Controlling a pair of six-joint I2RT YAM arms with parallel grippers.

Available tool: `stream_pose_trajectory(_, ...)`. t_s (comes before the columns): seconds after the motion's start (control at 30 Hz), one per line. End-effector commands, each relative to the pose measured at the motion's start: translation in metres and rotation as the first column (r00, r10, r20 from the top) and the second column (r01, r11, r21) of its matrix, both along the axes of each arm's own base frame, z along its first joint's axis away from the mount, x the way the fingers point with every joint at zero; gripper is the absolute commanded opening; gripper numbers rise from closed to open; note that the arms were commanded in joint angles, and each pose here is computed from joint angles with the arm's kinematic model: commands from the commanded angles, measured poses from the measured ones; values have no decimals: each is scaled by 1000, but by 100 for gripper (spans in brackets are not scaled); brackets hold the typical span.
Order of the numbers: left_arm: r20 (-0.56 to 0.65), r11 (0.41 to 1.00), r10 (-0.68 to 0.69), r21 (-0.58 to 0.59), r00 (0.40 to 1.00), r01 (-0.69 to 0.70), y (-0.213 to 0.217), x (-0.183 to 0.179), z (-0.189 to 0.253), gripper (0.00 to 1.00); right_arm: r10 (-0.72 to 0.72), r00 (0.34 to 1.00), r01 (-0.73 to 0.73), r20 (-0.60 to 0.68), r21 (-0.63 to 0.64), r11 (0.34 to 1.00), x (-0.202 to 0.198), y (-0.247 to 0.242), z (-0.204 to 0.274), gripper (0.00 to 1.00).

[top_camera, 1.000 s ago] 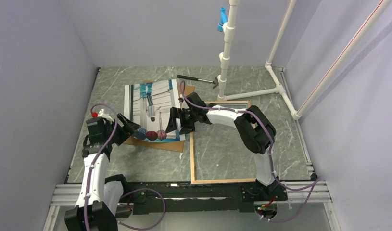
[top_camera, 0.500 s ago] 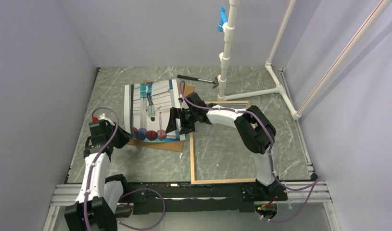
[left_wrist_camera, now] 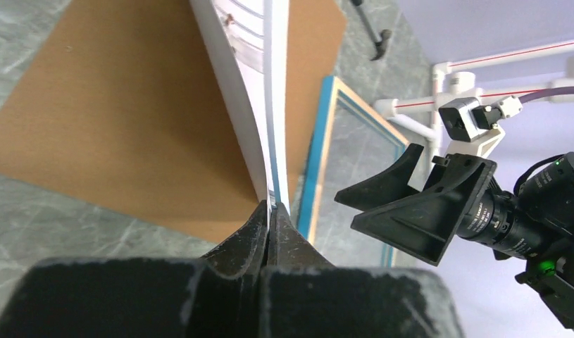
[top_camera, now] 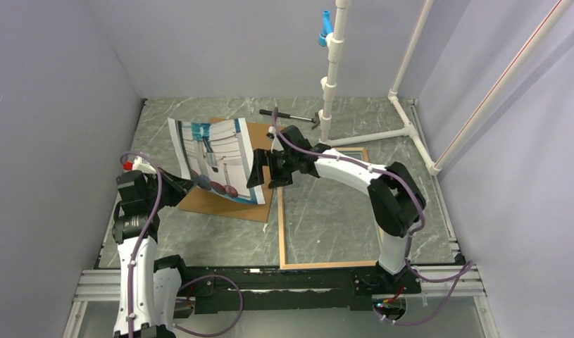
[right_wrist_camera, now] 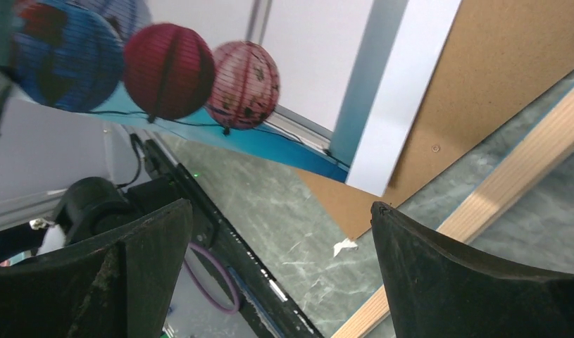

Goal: Put the photo into the frame
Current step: Move the photo to the center of the board.

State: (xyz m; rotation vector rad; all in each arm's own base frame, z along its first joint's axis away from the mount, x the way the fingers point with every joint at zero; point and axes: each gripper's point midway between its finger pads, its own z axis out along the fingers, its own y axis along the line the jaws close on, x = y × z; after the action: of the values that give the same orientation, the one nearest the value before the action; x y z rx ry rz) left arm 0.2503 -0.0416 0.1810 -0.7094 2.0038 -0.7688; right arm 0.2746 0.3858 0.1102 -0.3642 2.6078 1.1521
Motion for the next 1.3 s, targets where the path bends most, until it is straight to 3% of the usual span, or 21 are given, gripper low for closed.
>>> stream_pose_trajectory(0.0, 111, 991, -40, -126, 993, 54, -19, -2, 47, 0, -24, 995, 19, 92, 57, 998, 5, -16, 49, 100)
stream_pose_trajectory(0.2, 201, 945, -75, -298, 977, 133, -41, -10, 77, 0, -79, 987, 75, 141, 37, 997, 11, -50, 69, 100)
stream_pose_trajectory(0.43, 286, 927, -50, -342, 957, 151, -47, -26, 112, 0, -140, 979, 140, 149, 14, 990, 18, -89, 66, 100)
stream_pose_trajectory(0.67, 302, 901, -84, -384, 950, 202, -60, -40, 112, 0, -176, 972, 178, 156, -2, 984, 24, -111, 65, 100)
stream_pose_trajectory(1.0, 262, 879, -202, -376, 944, 292, -83, -43, 93, 0, -131, 990, 128, 58, 59, 990, 7, -103, 55, 100)
stream_pose_trajectory(1.1, 197, 901, -215, -338, 957, 272, -82, -46, 80, 0, -125, 992, 123, 27, 54, 991, -3, -105, 43, 100)
stream_pose_trajectory(1.27, 40, 963, -166, -210, 985, 171, -66, -63, 42, 9, -119, 993, 118, 18, 29, 993, -11, -107, 33, 100)
